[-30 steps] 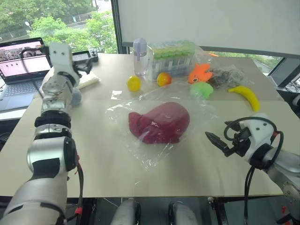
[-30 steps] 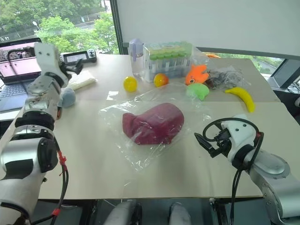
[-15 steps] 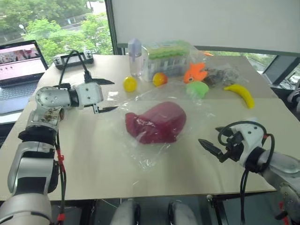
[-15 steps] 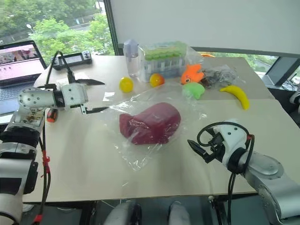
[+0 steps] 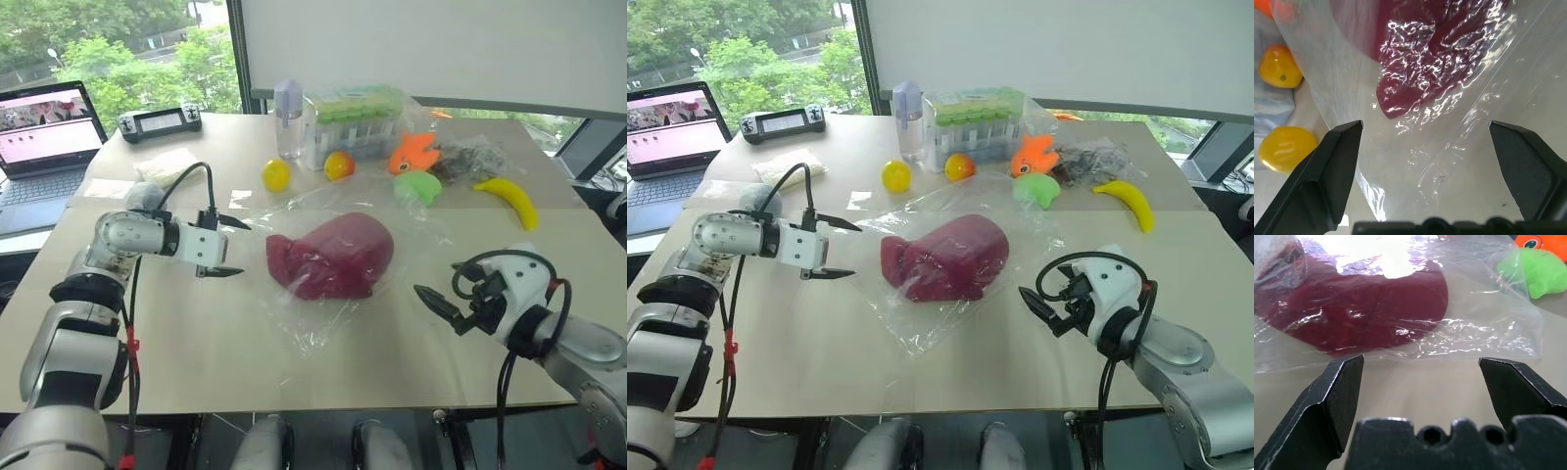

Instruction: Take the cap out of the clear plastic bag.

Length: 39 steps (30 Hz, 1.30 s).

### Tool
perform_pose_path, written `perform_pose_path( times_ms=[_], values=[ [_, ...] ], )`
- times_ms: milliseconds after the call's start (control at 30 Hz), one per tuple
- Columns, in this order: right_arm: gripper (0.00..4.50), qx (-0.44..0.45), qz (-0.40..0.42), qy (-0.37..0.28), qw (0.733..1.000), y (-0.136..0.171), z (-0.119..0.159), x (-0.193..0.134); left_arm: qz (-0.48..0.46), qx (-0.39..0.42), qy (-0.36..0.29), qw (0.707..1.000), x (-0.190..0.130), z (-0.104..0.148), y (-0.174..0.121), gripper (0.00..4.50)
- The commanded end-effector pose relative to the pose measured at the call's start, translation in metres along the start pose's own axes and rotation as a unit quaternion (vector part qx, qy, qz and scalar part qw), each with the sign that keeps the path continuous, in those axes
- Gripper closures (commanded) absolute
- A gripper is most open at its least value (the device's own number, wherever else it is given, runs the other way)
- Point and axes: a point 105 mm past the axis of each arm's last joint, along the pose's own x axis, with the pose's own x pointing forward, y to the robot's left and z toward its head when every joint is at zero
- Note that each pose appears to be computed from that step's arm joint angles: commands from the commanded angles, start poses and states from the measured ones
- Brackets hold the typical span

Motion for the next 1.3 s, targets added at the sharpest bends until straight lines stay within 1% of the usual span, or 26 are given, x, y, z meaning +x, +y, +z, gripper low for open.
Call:
perform_pose_path(
  times_ms=[33, 67, 100, 133, 200, 267, 300, 367, 400, 467, 500, 533, 600, 700, 733, 800, 867, 1000, 1100, 1233, 1300],
  values=[
    [0.00, 0.140, 0.010, -0.024, 0.990, 0.006, -0.011, -0.008, 0.139, -0.056, -0.089, 0.985, -0.008, 0.026, 0.056, 0.08],
    [0.00, 0.197, 0.014, -0.038, 0.979, 0.007, -0.015, -0.009, 0.168, -0.082, -0.113, 0.976, -0.012, 0.031, 0.069, 0.08],
    [0.00, 0.233, 0.018, -0.042, 0.971, 0.009, -0.020, -0.010, 0.185, -0.102, -0.132, 0.968, -0.017, 0.034, 0.077, 0.08],
    [0.00, 0.242, 0.023, -0.033, 0.969, 0.013, -0.026, -0.010, 0.193, -0.121, -0.150, 0.962, -0.021, 0.037, 0.082, 0.08],
    [0.00, 0.266, 0.047, -0.024, 0.963, 0.029, -0.033, -0.007, 0.166, -0.173, -0.185, 0.953, -0.025, 0.043, 0.081, 0.08],
    [0.00, 0.294, 0.067, -0.037, 0.953, 0.040, -0.029, -0.003, 0.122, -0.226, -0.226, 0.940, -0.030, 0.053, 0.075, 0.08],
    [0.00, 0.309, 0.075, -0.044, 0.947, 0.043, -0.027, 0.000, 0.082, -0.269, -0.241, 0.929, -0.032, 0.058, 0.068, 0.08],
    [0.00, 0.337, 0.087, -0.048, 0.936, 0.049, -0.026, 0.010, -0.005, -0.349, -0.267, 0.898, -0.043, 0.071, 0.050, 0.08],
    [0.00, 0.341, 0.092, -0.044, 0.934, 0.051, -0.026, 0.015, -0.034, -0.373, -0.269, 0.887, -0.049, 0.075, 0.043, 0.08],
    [0.00, 0.347, 0.100, -0.037, 0.932, 0.054, -0.028, 0.021, -0.051, -0.394, -0.258, 0.881, -0.055, 0.076, 0.038, 0.08],
    [0.00, 0.351, 0.124, -0.044, 0.927, 0.059, -0.024, 0.024, -0.061, -0.406, -0.240, 0.880, -0.058, 0.073, 0.034, 0.08],
    [0.00, 0.365, 0.148, -0.057, 0.917, 0.064, -0.019, 0.028, -0.067, -0.412, -0.214, 0.883, -0.061, 0.068, 0.030, 0.08],
    [0.00, 0.398, 0.171, -0.065, 0.899, 0.068, -0.018, 0.038, -0.072, -0.418, -0.180, 0.887, -0.067, 0.061, 0.026, 0.08],
    [0.00, 0.422, 0.168, -0.034, 0.890, 0.071, -0.035, 0.056, -0.062, -0.419, -0.173, 0.889, -0.078, 0.064, 0.032, 0.08],
    [0.00, 0.435, 0.166, -0.043, 0.884, 0.068, -0.035, 0.065, -0.057, -0.416, -0.176, 0.890, -0.082, 0.067, 0.034, 0.08],
    [0.00, 0.487, 0.151, -0.073, 0.857, 0.055, -0.031, 0.080, -0.048, -0.407, -0.163, 0.898, -0.082, 0.068, 0.033, 0.08],
    [0.00, 0.496, 0.149, -0.082, 0.852, 0.051, -0.029, 0.092, -0.050, -0.400, -0.145, 0.904, -0.078, 0.066, 0.026, 0.08],
    [0.00, 0.517, 0.146, -0.101, 0.837, 0.043, -0.022, 0.116, -0.043, -0.405, -0.144, 0.902, -0.078, 0.068, 0.022, 0.08],
    [0.00, 0.512, 0.158, -0.096, 0.839, 0.047, -0.018, 0.131, -0.035, -0.403, -0.138, 0.904, -0.078, 0.068, 0.021, 0.08],
    [0.00, 0.498, 0.161, -0.065, 0.850, 0.056, -0.026, 0.145, -0.028, -0.400, -0.132, 0.907, -0.077, 0.065, 0.020, 0.08],
    [0.53, 0.490, 0.165, -0.053, 0.855, 0.061, -0.030, 0.148, -0.026, -0.398, -0.130, 0.908, -0.076, 0.064, 0.019, 0.00]
  ],
)
